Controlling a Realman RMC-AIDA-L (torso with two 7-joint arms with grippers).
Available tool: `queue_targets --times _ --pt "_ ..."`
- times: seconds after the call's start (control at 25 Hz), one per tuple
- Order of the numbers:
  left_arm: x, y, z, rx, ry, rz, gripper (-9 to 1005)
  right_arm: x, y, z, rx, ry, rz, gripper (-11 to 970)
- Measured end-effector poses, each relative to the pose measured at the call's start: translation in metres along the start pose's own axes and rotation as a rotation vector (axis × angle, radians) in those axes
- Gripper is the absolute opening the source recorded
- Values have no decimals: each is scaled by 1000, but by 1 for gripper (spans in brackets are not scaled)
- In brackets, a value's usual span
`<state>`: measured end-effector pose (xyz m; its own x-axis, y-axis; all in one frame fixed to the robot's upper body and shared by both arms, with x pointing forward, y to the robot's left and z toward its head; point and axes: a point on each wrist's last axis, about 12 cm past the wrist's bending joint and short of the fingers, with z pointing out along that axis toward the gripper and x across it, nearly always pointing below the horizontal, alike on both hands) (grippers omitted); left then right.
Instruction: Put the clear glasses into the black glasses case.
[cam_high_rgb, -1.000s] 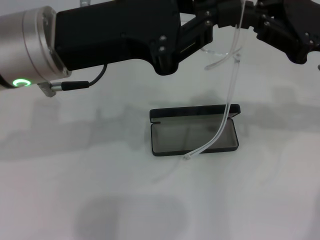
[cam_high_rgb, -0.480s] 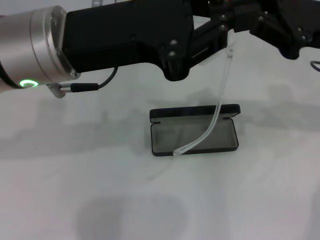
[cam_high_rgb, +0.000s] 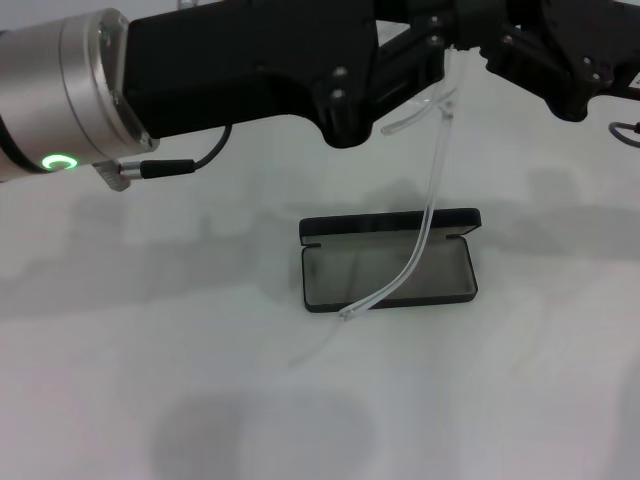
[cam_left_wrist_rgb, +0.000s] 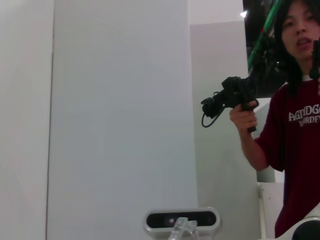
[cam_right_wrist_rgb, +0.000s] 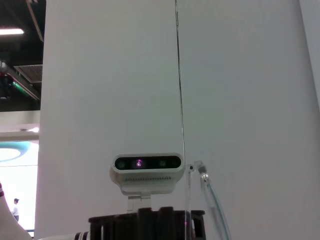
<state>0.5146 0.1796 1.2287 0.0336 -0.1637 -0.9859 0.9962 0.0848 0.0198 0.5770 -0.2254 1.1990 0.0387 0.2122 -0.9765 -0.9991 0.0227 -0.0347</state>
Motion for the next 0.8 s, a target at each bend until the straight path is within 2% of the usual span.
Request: queue_targets --times 0.48,0.8 --pt "1 6 -4 -43 -11 10 80 -1 0 0 1 -6 -9 37" --pt "1 4 -5 -35 -12 5 80 -2 0 -6 25 -22 -19 37"
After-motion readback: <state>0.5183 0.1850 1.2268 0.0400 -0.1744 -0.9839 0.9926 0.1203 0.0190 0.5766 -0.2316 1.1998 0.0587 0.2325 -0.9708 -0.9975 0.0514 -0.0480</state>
